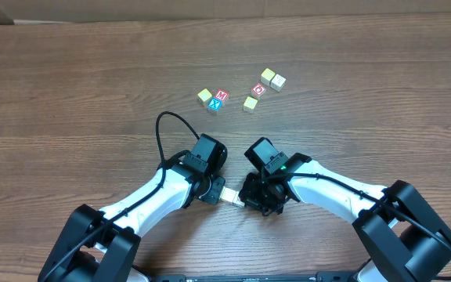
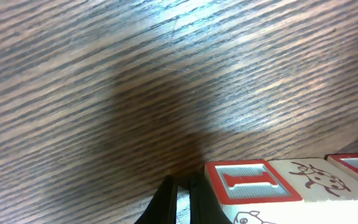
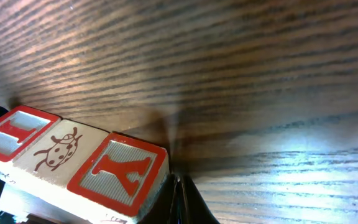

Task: Flip 5 blocks

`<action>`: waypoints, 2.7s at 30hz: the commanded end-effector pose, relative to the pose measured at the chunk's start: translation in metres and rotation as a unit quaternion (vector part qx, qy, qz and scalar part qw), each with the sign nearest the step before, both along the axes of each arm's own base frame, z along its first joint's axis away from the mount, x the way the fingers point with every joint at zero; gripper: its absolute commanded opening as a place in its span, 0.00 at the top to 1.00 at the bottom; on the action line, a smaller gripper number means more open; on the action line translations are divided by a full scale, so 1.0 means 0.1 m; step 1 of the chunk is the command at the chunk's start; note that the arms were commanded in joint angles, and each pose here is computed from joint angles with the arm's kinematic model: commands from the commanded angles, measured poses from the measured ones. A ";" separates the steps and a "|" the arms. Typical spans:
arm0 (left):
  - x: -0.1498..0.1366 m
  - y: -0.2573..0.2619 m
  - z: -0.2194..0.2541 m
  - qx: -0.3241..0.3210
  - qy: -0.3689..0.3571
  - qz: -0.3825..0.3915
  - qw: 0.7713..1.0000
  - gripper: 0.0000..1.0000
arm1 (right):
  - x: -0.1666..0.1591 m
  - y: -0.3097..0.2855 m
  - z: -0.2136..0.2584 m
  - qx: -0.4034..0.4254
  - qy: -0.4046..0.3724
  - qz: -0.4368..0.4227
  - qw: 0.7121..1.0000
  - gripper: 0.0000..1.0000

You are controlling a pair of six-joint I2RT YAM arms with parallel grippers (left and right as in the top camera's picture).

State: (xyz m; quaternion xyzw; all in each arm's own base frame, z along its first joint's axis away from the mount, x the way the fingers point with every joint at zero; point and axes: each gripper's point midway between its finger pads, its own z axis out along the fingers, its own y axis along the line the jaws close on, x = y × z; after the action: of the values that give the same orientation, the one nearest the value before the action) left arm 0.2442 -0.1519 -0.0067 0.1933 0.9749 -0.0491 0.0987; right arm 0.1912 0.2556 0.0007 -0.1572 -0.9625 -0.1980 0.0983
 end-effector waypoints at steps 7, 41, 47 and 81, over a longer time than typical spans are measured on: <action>-0.17 0.19 -0.32 0.049 0.031 -0.021 0.998 0.96 | -0.04 0.09 0.04 0.014 0.021 -0.024 0.999 0.96; -0.08 0.11 -0.30 0.040 0.005 -0.072 0.997 0.96 | -0.17 0.24 0.04 0.009 0.029 -0.035 0.999 0.96; -0.03 0.08 -0.30 0.037 -0.005 -0.083 0.996 0.96 | -0.19 0.23 0.04 0.006 0.031 -0.035 0.999 0.96; -0.07 0.11 -0.30 0.042 0.003 -0.087 0.995 0.95 | 0.02 -0.10 -0.10 -0.082 -0.065 0.018 0.994 0.96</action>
State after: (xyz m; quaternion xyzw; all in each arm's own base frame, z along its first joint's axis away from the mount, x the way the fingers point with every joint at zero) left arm 0.2698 -0.1597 -0.0042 0.2666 0.9504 -0.0366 0.1560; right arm 0.1784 0.2591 -0.0024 -0.1636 -0.9698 -0.1613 0.0819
